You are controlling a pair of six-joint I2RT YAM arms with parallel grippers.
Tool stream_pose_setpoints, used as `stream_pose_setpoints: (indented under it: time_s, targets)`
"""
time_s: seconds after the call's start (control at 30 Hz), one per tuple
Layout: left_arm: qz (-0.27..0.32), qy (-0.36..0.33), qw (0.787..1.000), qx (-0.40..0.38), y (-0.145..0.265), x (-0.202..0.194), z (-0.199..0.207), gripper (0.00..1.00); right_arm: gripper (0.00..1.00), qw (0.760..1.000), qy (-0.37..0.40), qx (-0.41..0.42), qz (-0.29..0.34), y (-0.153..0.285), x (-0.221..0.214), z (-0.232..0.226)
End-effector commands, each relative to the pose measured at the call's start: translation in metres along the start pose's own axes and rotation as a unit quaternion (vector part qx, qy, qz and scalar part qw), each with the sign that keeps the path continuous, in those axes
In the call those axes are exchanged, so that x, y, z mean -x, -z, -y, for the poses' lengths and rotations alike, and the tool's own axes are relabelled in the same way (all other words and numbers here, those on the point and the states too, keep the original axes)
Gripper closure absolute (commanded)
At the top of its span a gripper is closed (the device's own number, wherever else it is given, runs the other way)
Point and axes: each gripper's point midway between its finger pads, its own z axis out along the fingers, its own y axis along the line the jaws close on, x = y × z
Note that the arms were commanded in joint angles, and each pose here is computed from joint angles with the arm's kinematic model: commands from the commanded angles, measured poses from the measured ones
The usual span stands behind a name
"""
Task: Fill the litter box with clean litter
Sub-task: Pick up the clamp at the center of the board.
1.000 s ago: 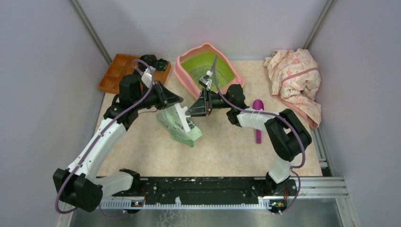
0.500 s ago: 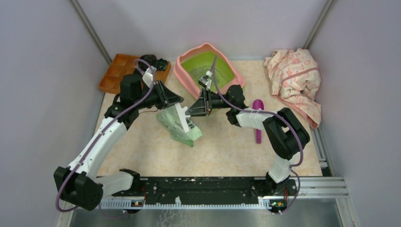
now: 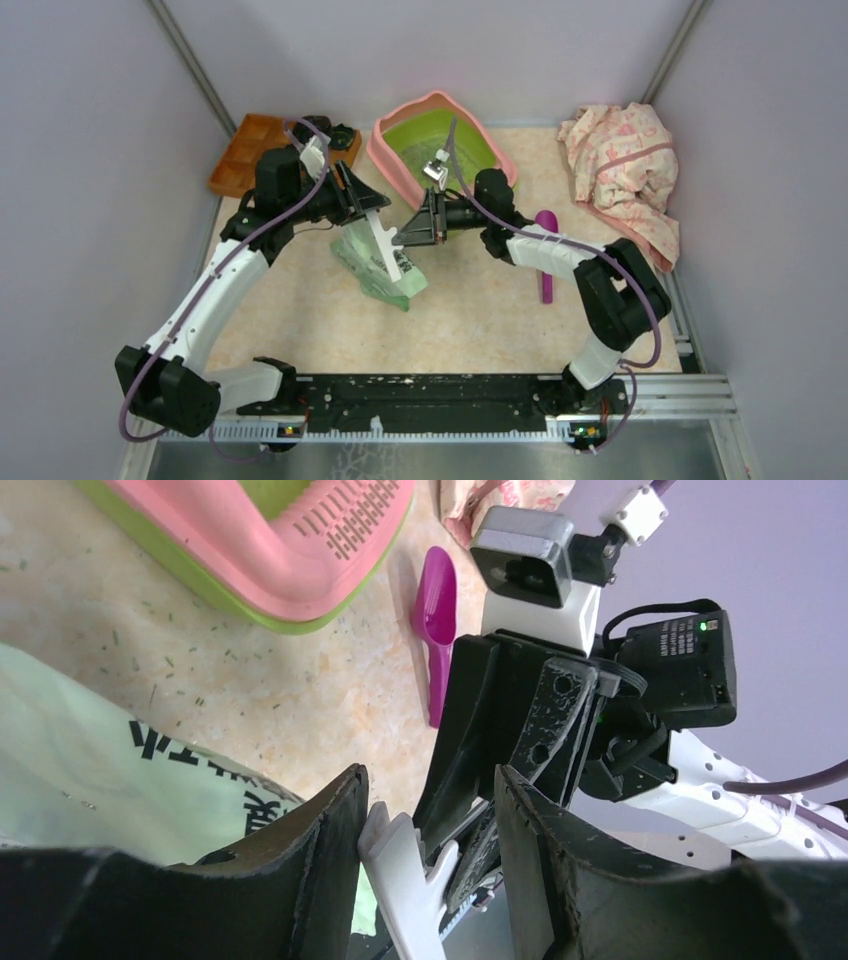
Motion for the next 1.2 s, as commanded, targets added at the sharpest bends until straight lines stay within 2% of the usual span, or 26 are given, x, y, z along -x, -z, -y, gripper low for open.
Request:
stream_pose_setpoints:
  time_s: [0.0,0.5,0.6,0.73,0.83,0.9,1.03,1.17]
  targets:
    - [0.021,-0.026,0.999,-0.022,0.006,0.016,0.019,0.44,1.00,0.997,0.075,0.004,0.015,0.003,0.014,-0.028]
    - [0.006,-0.016,0.999,-0.047,0.009,0.001,0.020,0.47,1.00,0.993,0.056,0.094,0.042,0.005,0.027,-0.056]
    - [-0.001,-0.010,0.998,-0.064,0.008,-0.003,0.023,0.55,1.00,0.993,0.053,0.096,0.045,0.005,0.029,-0.055]
    - [-0.013,-0.003,0.997,-0.073,0.005,-0.007,0.023,0.80,1.00,0.992,0.047,0.104,0.045,0.004,0.029,-0.055]
    - [-0.019,0.001,0.997,-0.079,0.004,-0.008,0.025,0.86,0.99,0.992,0.044,0.109,0.043,0.004,0.028,-0.056]
    - [-0.019,0.002,0.997,-0.081,0.004,-0.009,0.025,0.87,0.86,0.991,0.043,0.117,0.036,0.003,0.026,-0.059]
    - [-0.023,0.007,0.996,-0.091,0.003,-0.010,0.027,0.87,0.74,0.990,0.043,0.135,0.029,0.002,0.024,-0.064]
    - [-0.028,0.009,0.995,-0.097,0.003,-0.012,0.028,0.87,0.66,0.988,0.046,0.149,0.020,0.000,0.021,-0.068]
